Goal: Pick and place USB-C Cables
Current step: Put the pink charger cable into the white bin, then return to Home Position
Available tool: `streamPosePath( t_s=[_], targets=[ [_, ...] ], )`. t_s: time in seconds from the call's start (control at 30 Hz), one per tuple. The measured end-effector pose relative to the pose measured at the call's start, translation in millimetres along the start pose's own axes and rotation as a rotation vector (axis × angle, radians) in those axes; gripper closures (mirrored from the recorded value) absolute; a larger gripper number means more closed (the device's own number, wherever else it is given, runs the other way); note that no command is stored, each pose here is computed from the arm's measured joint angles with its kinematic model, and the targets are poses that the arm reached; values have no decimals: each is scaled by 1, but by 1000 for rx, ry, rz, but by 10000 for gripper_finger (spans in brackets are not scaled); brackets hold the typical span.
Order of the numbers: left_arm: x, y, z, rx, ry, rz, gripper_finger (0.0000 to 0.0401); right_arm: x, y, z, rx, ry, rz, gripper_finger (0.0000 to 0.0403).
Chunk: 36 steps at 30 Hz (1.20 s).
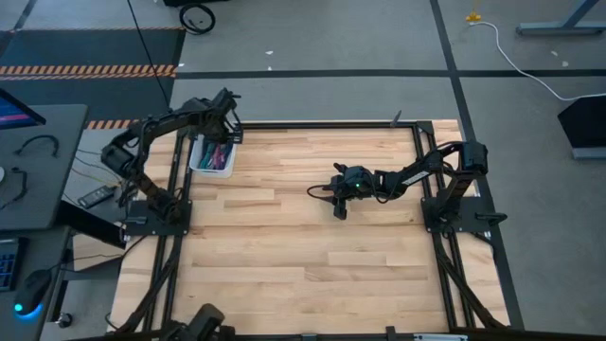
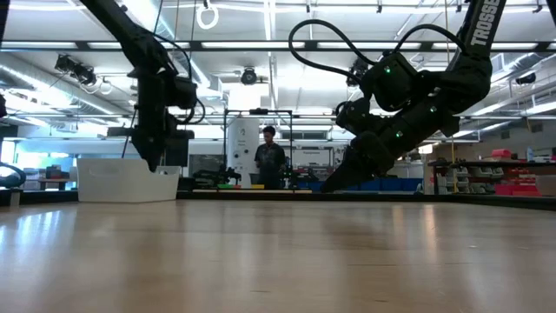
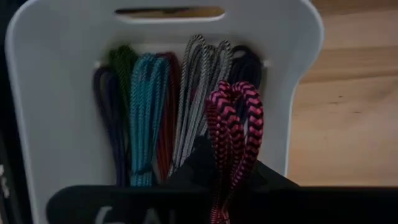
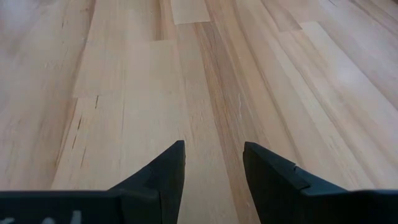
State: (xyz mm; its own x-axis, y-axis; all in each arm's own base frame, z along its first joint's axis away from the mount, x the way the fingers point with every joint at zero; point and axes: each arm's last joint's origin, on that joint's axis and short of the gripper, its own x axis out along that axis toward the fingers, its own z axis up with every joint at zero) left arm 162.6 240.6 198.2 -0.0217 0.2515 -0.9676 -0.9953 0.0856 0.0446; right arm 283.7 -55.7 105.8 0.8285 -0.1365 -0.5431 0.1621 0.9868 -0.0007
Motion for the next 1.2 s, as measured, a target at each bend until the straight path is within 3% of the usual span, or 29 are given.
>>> streamPosePath(
  t_s=[0.37,0.63,0.8,1.0,1.1,1.2],
  targets=[
    [12,-11,1,38,3,-13,352,0,0,0,-2,0,0,235],
    [12,1,-5,24,131,-9,257,0,0,0,-2,0,0,235],
    [-10,9,-6,64,140,3,201,0,0,0,-6,3,0,235],
    [-63,1,-13,154,-90,-27,180,-4,0,-12,-33,29,-1,235],
    [-86,-11,-34,252,-259,-72,185,-11,-2,-24,-11,0,-9,235],
    [-97,-22,-60,313,-412,-193,196,-24,-5,-38,41,-46,-16,235]
  ],
)
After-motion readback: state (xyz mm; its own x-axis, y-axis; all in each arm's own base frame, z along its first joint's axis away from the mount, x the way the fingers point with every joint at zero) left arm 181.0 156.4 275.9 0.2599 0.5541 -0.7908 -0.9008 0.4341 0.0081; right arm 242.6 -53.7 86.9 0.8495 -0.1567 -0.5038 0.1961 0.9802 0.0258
